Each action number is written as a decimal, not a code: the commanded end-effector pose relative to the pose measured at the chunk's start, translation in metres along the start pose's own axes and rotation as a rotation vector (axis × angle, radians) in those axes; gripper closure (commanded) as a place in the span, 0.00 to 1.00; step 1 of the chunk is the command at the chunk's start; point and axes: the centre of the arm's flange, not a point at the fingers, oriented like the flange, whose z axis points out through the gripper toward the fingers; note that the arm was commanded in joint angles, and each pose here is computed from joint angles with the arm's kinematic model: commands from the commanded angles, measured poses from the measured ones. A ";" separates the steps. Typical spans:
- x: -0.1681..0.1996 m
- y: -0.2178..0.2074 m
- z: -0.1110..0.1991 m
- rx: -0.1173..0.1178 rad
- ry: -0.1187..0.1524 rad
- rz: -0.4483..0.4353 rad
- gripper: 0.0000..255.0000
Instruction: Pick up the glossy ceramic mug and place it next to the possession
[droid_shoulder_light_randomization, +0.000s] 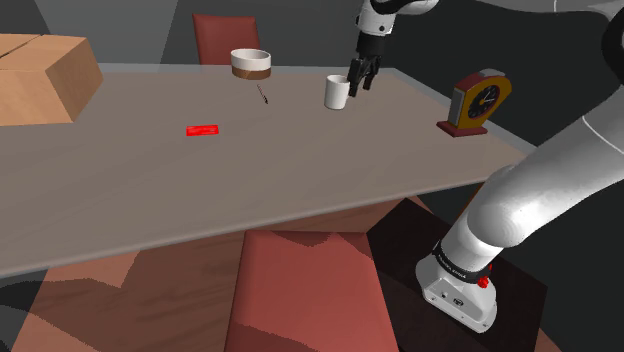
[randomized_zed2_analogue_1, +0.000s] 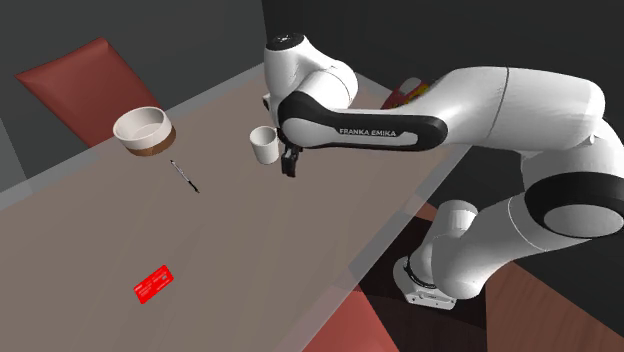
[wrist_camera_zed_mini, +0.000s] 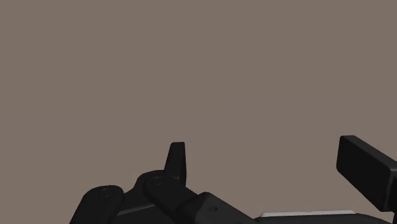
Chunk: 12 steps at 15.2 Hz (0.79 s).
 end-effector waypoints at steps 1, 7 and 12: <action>0.024 0.008 0.002 -0.011 0.010 0.000 0.00; 0.091 0.038 0.006 -0.040 0.037 0.002 0.00; 0.121 0.051 0.017 -0.053 0.049 0.003 0.00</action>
